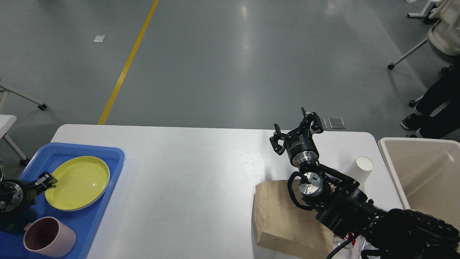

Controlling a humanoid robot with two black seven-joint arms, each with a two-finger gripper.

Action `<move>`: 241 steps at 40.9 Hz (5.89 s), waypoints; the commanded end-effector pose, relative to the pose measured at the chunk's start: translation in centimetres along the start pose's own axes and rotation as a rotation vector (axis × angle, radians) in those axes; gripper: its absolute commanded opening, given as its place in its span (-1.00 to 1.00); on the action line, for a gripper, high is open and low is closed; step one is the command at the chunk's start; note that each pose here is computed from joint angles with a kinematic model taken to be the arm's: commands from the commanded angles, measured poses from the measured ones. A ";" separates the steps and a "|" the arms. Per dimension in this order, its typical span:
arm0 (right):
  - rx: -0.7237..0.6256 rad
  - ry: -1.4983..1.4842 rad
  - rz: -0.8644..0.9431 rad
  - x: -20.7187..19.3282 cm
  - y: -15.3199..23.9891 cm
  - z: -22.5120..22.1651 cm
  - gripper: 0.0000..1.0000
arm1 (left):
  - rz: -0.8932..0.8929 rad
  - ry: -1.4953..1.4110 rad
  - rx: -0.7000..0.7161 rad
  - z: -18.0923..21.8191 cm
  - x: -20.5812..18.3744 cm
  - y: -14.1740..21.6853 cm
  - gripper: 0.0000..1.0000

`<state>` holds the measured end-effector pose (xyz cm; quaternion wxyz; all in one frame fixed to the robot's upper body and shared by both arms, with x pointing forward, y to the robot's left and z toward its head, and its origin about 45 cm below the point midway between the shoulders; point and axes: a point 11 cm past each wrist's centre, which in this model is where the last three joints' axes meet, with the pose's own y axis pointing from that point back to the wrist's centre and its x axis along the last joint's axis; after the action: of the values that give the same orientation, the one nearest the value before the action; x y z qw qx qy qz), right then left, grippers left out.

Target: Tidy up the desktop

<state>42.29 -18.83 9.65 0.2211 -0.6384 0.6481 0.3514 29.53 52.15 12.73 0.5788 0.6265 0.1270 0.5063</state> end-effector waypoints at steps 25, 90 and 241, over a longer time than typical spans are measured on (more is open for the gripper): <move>0.000 0.000 0.000 0.0 0.0 0.0 1.00 | 0.167 0.313 -0.292 7.5 9.3 5.0 1.00; -0.001 0.000 0.001 0.1 0.0 0.0 1.00 | -0.187 1.486 -1.113 25.7 9.7 9.8 1.00; 0.000 -0.002 0.001 0.0 0.0 0.0 1.00 | -0.431 1.400 -1.292 20.5 -4.1 0.9 1.00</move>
<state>42.25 -18.81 9.62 0.2215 -0.6379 0.6480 0.3522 43.33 36.52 15.28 0.6849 -0.2897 0.2522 0.6192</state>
